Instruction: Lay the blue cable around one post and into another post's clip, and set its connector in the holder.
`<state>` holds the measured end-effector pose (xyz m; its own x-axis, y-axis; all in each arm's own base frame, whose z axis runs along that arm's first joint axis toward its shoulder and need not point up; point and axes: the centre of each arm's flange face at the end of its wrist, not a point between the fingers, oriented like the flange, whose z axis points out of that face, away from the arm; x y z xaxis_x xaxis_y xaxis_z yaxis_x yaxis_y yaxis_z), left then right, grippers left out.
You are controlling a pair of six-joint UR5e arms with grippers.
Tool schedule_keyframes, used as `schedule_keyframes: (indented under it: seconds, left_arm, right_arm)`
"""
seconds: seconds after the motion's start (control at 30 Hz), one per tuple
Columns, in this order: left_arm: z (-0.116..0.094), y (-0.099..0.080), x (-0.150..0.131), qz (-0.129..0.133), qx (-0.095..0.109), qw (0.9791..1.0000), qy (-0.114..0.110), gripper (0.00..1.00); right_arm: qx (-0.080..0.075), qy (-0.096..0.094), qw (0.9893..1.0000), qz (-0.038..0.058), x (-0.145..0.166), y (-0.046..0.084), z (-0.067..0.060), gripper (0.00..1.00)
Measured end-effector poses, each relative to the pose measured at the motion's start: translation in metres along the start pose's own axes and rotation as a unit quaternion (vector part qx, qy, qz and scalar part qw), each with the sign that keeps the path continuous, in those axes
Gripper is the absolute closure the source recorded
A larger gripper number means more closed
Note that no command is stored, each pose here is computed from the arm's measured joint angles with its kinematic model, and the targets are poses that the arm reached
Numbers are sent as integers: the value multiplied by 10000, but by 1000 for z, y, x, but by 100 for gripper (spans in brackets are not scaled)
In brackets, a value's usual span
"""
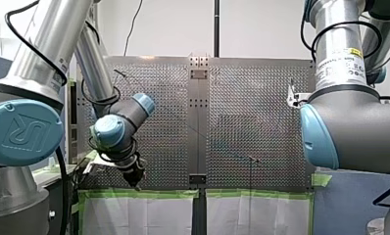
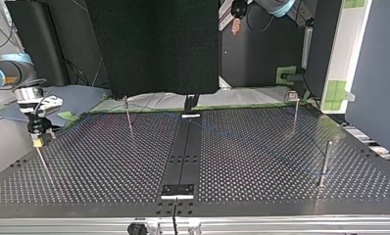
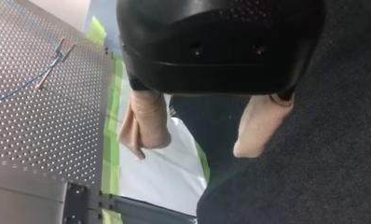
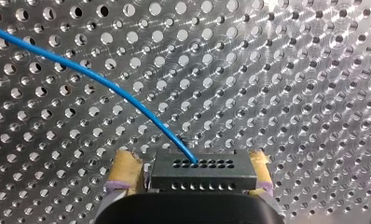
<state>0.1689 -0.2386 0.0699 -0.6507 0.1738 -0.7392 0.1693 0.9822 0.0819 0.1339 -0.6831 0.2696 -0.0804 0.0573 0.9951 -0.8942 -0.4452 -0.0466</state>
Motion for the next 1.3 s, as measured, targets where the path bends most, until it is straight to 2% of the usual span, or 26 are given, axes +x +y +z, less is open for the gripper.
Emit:
schedule_keyframes:
  seconds: [0.13, 0.23, 0.4, 0.57, 0.77, 0.97, 1.17, 1.3]
  left_arm:
    - [8, -5, -11, -156, 55, 9996, -239, 0]
    - [17, -11, -25, -344, 124, 9981, -486, 0]
    - [36, -23, -45, -720, 214, 9937, -835, 0]
    - [54, -35, -55, -869, 285, 9903, -1050, 0]
    - [80, -52, -69, -788, 392, 9872, -1328, 0]
    - [96, -61, -69, -538, 426, 9859, -1527, 0]
    - [96, -57, -65, -344, 228, 9842, -1724, 0]
    - [98, -54, -68, -261, 55, 9814, -1900, 0]
  right_arm:
    - [0, 0, 10000, 0, 0, 0, 0, 0]
    - [0, 0, 10000, 0, 0, 0, 0, 0]
    - [0, 0, 10000, 0, 0, 0, 0, 0]
    - [0, 0, 10000, 0, 0, 0, 0, 0]
    - [0, 0, 10000, 0, 0, 0, 0, 0]
    - [0, 0, 10000, 0, 0, 0, 0, 0]
    - [0, 0, 10000, 0, 0, 0, 0, 0]
    - [0, 0, 10000, 0, 0, 0, 0, 0]
